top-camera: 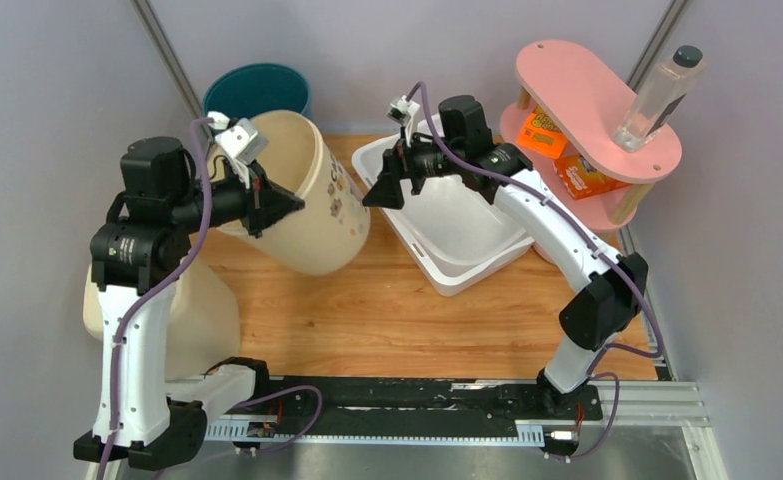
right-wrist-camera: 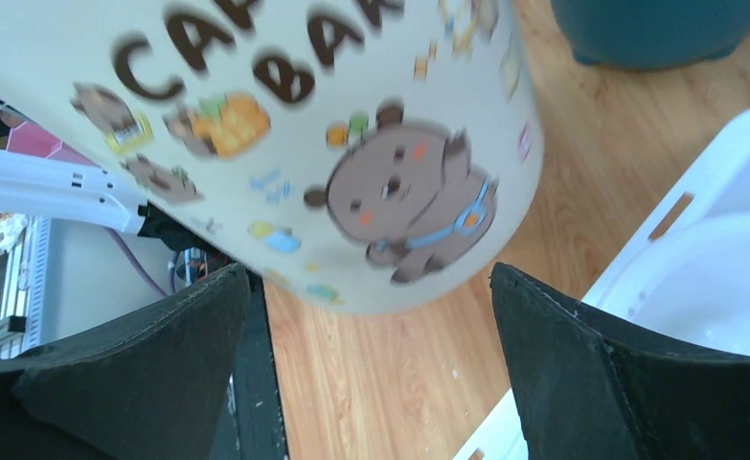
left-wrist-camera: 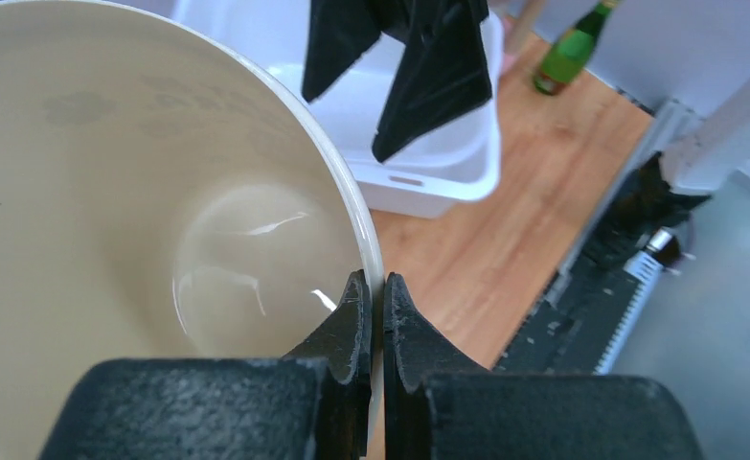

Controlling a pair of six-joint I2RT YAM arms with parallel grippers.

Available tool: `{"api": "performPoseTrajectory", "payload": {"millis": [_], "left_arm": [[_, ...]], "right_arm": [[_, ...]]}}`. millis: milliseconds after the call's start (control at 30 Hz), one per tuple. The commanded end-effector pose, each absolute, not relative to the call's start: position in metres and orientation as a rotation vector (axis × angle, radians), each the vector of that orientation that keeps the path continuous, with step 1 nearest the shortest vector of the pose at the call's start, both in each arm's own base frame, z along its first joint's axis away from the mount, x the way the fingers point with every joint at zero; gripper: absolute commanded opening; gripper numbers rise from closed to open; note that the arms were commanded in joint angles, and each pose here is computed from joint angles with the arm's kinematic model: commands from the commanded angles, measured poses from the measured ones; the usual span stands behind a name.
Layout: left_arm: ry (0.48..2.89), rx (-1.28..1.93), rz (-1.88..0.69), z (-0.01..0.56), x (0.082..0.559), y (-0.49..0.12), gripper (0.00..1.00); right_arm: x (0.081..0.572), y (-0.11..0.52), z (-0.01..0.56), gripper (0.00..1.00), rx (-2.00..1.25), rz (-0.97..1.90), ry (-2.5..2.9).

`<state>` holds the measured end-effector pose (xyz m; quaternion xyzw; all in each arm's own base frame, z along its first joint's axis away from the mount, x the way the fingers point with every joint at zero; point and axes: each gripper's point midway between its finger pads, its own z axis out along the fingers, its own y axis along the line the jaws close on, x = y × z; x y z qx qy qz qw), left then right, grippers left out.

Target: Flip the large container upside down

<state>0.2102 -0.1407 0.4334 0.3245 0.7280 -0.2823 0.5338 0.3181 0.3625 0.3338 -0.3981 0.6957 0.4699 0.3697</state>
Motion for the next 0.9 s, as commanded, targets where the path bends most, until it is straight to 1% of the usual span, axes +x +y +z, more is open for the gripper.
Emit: {"api": "performPoseTrajectory", "payload": {"millis": [0, 167, 300, 333, 367, 400, 433, 467, 567, 633, 667, 700, 733, 767, 833, 867], "left_arm": [[1.715, 0.797, -0.925, 0.426, 0.180, -0.163, 0.00], [1.863, 0.766, -1.100, 0.379, 0.183, -0.172, 0.00], [2.064, 0.560, -1.225, 0.338, 0.207, -0.168, 0.00], [2.096, 0.463, -1.349, 0.330, 0.212, -0.171, 0.00], [2.101, 0.376, -1.395, 0.327, 0.220, -0.164, 0.00], [2.108, 0.289, -1.535, 0.321, 0.226, -0.166, 0.00], [2.088, 0.256, -1.565, 0.320, 0.235, -0.162, 0.00], [2.118, 0.199, -1.640, 0.312, 0.238, -0.161, 0.00], [2.168, 0.155, -1.619, 0.298, 0.251, -0.157, 0.00], [2.222, 0.122, -1.542, 0.285, 0.261, -0.152, 0.01], [2.232, 0.139, -1.486, 0.281, 0.264, -0.149, 0.04], [2.261, 0.146, -1.374, 0.273, 0.272, -0.142, 0.17], [2.275, 0.154, -1.317, 0.271, 0.275, -0.138, 0.25], [2.303, 0.179, -1.202, 0.265, 0.281, -0.129, 0.38], [2.335, 0.249, -1.073, 0.258, 0.286, -0.118, 0.45], [2.350, 0.269, -1.035, 0.256, 0.288, -0.114, 0.46]], "right_arm": [[0.301, 0.343, 0.338, 1.00, -1.025, 1.181, 1.773], [0.287, 0.326, 0.330, 1.00, -1.014, 1.161, 1.804], [0.277, 0.318, 0.328, 1.00, -1.040, 1.130, 1.780], [0.275, 0.316, 0.325, 1.00, -1.039, 1.127, 1.786], [0.274, 0.315, 0.323, 1.00, -1.037, 1.127, 1.792], [0.272, 0.314, 0.322, 1.00, -1.038, 1.131, 1.794], [0.269, 0.313, 0.321, 1.00, -1.040, 1.134, 1.795], [0.268, 0.312, 0.318, 1.00, -1.043, 1.136, 1.799], [0.266, 0.308, 0.311, 1.00, -1.059, 1.106, 1.796], [0.267, 0.304, 0.307, 1.00, -1.068, 1.069, 1.793], [0.268, 0.303, 0.305, 1.00, -1.074, 1.050, 1.788], [0.268, 0.302, 0.304, 1.00, -1.077, 1.042, 1.787], [0.268, 0.301, 0.303, 1.00, -1.076, 1.038, 1.788], [0.268, 0.301, 0.303, 1.00, -1.076, 1.037, 1.788], [0.268, 0.301, 0.302, 1.00, -1.077, 1.038, 1.789], [0.267, 0.301, 0.302, 1.00, -1.077, 1.038, 1.790]]}}
